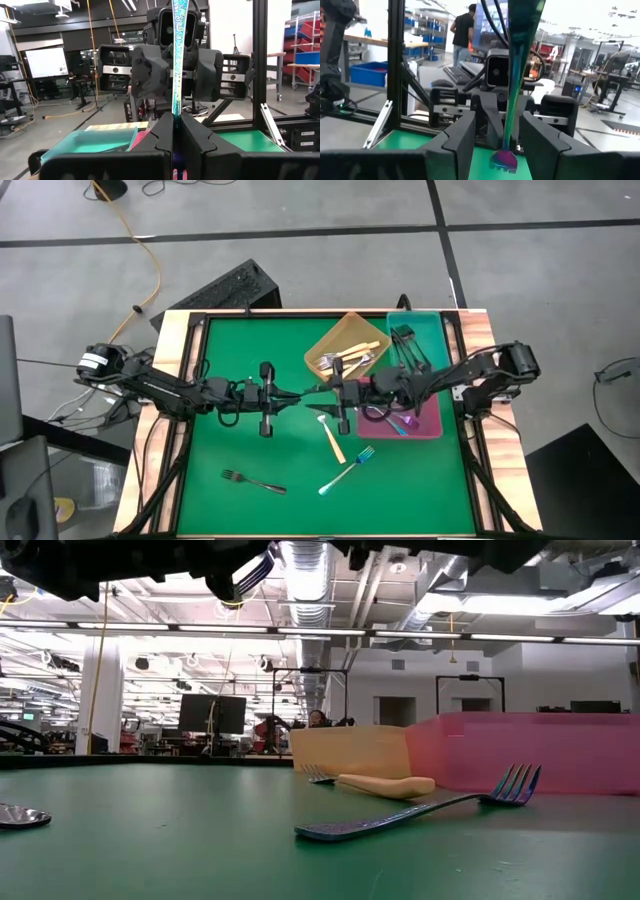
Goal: Sort silverware by color (type)
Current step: Put the blue fork into the pink bin, then put the orange fork into the orange bin
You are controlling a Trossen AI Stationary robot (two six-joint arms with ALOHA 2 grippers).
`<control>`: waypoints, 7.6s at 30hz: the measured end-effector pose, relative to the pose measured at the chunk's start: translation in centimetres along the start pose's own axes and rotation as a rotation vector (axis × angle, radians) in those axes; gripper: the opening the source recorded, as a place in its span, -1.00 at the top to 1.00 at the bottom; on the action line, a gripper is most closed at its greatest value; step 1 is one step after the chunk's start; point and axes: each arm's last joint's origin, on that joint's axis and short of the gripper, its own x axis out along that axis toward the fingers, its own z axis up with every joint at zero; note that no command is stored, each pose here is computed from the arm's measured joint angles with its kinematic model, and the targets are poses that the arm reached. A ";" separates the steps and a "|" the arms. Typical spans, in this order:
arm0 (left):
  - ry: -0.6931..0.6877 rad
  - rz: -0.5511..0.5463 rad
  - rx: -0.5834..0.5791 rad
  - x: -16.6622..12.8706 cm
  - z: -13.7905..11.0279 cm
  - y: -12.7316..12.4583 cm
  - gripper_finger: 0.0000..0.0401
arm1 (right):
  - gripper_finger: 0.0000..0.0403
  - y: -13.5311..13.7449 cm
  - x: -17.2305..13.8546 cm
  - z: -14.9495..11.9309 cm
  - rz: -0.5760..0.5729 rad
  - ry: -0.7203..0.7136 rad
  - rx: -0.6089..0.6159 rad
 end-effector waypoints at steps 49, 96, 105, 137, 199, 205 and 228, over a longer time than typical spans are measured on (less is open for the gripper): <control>-0.097 0.052 0.047 2.5 -1.8 -0.1 0.99 | 0.16 -1.0 0.4 0.2 -0.022 0.038 -0.011; 0.312 0.182 -0.001 -0.4 1.5 1.2 0.19 | 0.82 -5.5 0.8 0.9 -0.251 0.439 0.182; 0.398 0.191 -0.019 -1.4 1.3 1.3 0.18 | 0.82 -7.2 -0.4 3.5 -0.317 0.833 0.237; 0.457 0.236 -0.044 -1.7 0.8 1.4 0.18 | 0.82 -0.4 -13.2 -4.1 -0.440 1.512 0.497; 0.449 0.235 -0.036 -1.6 0.8 1.4 0.18 | 0.65 -0.8 -12.0 -10.8 -0.332 1.582 0.539; 0.449 0.231 -0.039 -1.6 0.8 1.4 0.18 | 0.64 -1.0 -11.2 -10.0 -0.327 1.566 0.542; 0.558 -0.071 -0.115 -2.2 0.0 -0.1 0.18 | 0.64 1.0 -5.3 0.8 -0.115 1.363 0.312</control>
